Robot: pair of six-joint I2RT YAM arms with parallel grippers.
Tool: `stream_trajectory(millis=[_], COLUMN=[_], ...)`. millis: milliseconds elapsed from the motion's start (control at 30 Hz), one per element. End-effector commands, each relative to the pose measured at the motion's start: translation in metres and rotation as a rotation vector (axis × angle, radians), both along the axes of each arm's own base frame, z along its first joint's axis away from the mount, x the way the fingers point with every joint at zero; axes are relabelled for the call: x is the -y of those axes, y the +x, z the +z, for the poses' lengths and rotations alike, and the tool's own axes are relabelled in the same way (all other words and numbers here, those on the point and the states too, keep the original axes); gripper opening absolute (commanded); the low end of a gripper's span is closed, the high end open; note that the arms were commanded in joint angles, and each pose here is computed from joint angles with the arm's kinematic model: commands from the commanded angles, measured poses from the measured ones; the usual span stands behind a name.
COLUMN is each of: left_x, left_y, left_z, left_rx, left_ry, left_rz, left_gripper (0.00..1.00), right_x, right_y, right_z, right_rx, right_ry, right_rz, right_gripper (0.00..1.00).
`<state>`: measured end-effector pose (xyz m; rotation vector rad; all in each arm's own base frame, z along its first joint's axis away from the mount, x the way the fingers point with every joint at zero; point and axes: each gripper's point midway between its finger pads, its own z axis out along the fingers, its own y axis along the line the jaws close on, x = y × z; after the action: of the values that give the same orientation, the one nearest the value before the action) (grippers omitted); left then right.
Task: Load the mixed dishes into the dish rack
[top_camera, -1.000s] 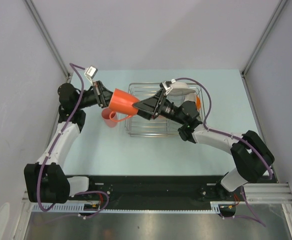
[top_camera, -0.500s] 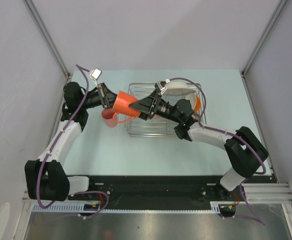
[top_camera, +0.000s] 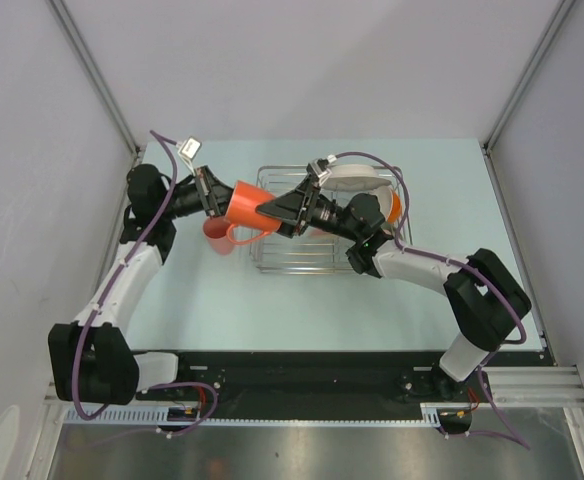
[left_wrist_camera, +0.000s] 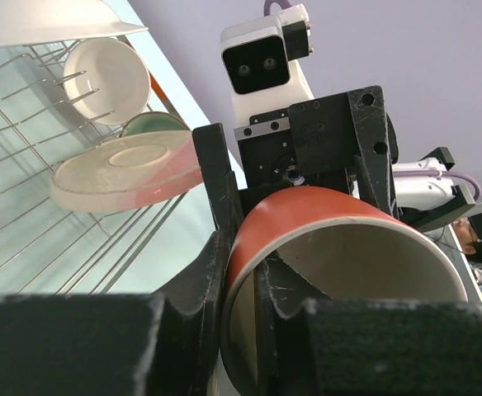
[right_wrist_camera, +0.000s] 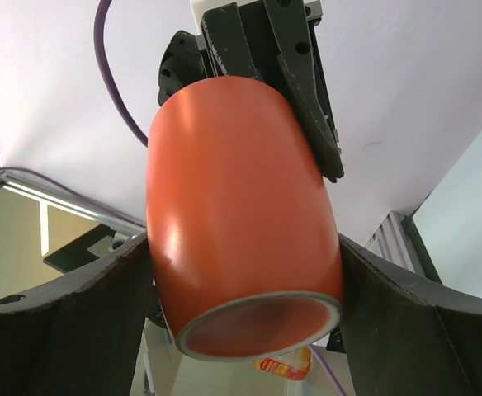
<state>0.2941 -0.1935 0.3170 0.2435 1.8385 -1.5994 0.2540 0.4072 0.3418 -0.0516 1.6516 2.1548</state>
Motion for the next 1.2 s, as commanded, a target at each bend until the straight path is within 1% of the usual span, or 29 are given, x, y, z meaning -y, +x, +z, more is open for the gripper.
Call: stream_trajectory(millis=[0,33,67,100,133,167,200,233,300,400,500,533,600,633,667,733,767,800,833,867,900,933,967,1000,1033,1067,1100,1133,1167], left_x=[0.01,0.009,0.008,0.005,0.003,0.002,-0.002,-0.003,-0.007,-0.013,-0.024,-0.025,-0.045,-0.05,-0.061,-0.07,-0.075,-0.083,-0.087,-0.094,-0.097,-0.1,-0.107,-0.111,-0.114,-0.124,-0.128,-0.133,-0.141], left_y=[-0.01,-0.01,-0.009,-0.007,-0.006,-0.006,-0.003,-0.003,-0.001,-0.001,0.002,0.002,0.009,0.009,0.014,0.015,0.016,0.018,0.019,0.022,0.024,0.024,0.032,0.035,0.037,0.046,0.05,0.053,0.058], left_z=[0.007,0.006,0.004,0.005,0.003,0.001,-0.003,-0.006,-0.014,-0.025,-0.027,-0.027,-0.022,-0.02,-0.018,-0.013,-0.013,-0.013,-0.014,-0.016,-0.018,-0.024,-0.028,-0.034,-0.038,-0.046,-0.052,-0.057,-0.064], left_rx=[0.087,0.088,0.076,0.099,0.097,0.084,0.092,0.092,0.093,0.069,0.073,0.076,0.087,0.086,0.094,0.109,0.108,0.108,0.1,0.11,0.114,0.093,0.129,0.132,0.132,0.145,0.148,0.169,0.167], left_ry=[0.048,0.057,0.068,0.08,0.085,0.091,0.104,0.113,0.127,0.146,0.157,0.156,0.155,0.155,0.16,0.161,0.161,0.162,0.165,0.177,0.188,0.201,0.255,0.289,0.313,0.371,0.403,0.442,0.48], left_rz=[-0.033,-0.032,-0.026,-0.018,-0.012,-0.008,0.001,0.006,0.013,0.025,0.049,0.046,0.093,0.103,0.136,0.159,0.171,0.194,0.207,0.229,0.238,0.249,0.287,0.309,0.331,0.387,0.41,0.429,0.466], left_gripper=[0.19,0.28,0.38,0.43,0.5,0.63,0.68,0.74,0.74,0.78,0.87,0.94,1.0,1.0,1.0,1.0,1.0,1.0,1.0,1.0,1.0,1.0,0.99,1.0,1.0,1.0,0.99,0.99,0.98], right_x=[-0.001,0.0,0.0,0.002,0.005,0.006,0.008,0.012,0.017,0.025,0.033,0.037,0.043,0.046,0.05,0.057,0.059,0.061,0.062,0.064,0.059,0.061,0.062,0.051,0.048,0.046,0.039,0.031,0.033], right_y=[-0.015,-0.014,-0.015,-0.011,-0.012,-0.011,-0.01,-0.007,-0.004,0.002,0.008,0.013,0.02,0.024,0.032,0.039,0.043,0.048,0.054,0.058,0.058,0.072,0.074,0.068,0.087,0.087,0.087,0.105,0.106], right_z=[0.048,0.047,0.047,0.043,0.048,0.048,0.047,0.049,0.052,0.056,0.056,0.056,0.049,0.047,0.035,0.038,0.026,0.021,0.036,0.019,0.018,0.006,0.013,0.009,-0.015,0.002,-0.001,-0.029,-0.018], right_rx=[0.123,0.138,0.144,0.14,0.171,0.177,0.176,0.181,0.187,0.2,0.211,0.213,0.218,0.223,0.188,0.248,0.216,0.267,0.296,0.265,0.283,0.33,0.335,0.36,0.357,0.403,0.414,0.397,0.426], right_ry=[0.088,0.076,0.066,0.044,0.039,0.03,0.016,0.013,0.002,-0.001,-0.024,-0.037,-0.091,-0.114,-0.174,-0.23,-0.298,-0.352,-0.367,-0.462,-0.507,-0.613,-0.694,-0.755,-0.875,-0.929,-0.976,-1.085,-1.138], right_rz=[0.027,0.017,0.015,0.003,-0.009,-0.016,-0.025,-0.038,-0.057,-0.081,-0.113,-0.133,-0.163,-0.182,-0.203,-0.263,-0.273,-0.302,-0.348,-0.353,-0.358,-0.421,-0.441,-0.434,-0.482,-0.483,-0.477,-0.495,-0.506], right_gripper=[0.43,0.34,0.3,0.26,0.19,0.17,0.14,0.05,0.0,0.0,0.0,0.0,0.0,0.0,0.0,0.0,0.0,0.0,0.0,0.0,0.0,0.0,0.0,0.0,0.0,0.0,0.0,0.0,0.0])
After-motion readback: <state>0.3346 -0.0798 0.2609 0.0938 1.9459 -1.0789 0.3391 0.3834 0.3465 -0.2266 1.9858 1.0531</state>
